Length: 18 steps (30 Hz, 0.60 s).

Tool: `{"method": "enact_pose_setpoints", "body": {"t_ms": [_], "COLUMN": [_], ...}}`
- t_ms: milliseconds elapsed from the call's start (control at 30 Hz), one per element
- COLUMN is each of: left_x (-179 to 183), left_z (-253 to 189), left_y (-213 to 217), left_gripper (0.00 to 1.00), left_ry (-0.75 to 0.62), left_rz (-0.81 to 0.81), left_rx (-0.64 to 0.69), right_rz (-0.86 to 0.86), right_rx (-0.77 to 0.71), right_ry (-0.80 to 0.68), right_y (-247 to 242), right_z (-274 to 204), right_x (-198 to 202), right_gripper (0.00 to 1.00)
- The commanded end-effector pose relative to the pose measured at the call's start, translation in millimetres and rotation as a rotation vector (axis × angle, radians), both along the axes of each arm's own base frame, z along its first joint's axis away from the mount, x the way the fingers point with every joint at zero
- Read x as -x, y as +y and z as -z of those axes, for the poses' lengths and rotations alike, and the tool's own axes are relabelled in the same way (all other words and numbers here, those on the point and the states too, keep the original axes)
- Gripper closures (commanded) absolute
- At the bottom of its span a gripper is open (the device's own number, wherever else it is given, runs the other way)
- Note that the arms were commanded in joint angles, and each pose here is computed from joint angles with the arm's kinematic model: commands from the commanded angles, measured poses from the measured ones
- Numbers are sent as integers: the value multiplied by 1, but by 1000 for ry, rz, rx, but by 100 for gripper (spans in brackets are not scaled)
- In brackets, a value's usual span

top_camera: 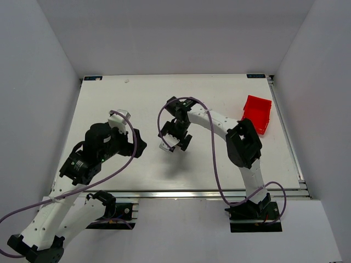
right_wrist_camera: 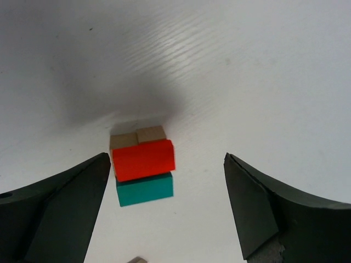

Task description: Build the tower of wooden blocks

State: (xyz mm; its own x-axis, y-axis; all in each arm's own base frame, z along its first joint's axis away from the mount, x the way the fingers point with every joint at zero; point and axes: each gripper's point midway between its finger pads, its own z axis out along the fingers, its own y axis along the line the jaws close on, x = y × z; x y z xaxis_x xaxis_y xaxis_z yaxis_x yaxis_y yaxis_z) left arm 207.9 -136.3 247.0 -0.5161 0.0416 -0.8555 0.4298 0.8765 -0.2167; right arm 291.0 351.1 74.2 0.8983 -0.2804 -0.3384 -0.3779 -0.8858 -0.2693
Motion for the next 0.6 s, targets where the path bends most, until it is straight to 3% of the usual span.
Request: {"method": "enact_pose_setpoints", "body": {"t_ms": [0,167,267,300,367,467,567], "left_x": [-7,-11,-13,-14,-17,-23,-31], "left_z": [-14,-8,5,9,18,44,65], "left_y": [17,40,56,59,66,67,62], "left_gripper": [2,2,2,2,2,2,2], "left_ry": [-6,52,109,128,155,218,281], "left_rz": [-168,-357,-485,-527,-582,-603,-616], "left_rx": [56,55,19,20,-13,-89,-139], "right_rz": [73,360,719,907,1060,1313,1486], "right_rx": [-171,-314,-533,-612,-691,-670,-510], "right_ry": [-18,22,48,105,162,387,395], "right_y": [19,21,26,25,18,14,1], "right_z": [-62,-101,-133,-130,-145,-140,-111], "right_x": [1,-3,-26,-36,-34,-26,-24], "right_gripper": [11,11,11,11,11,11,11]}}
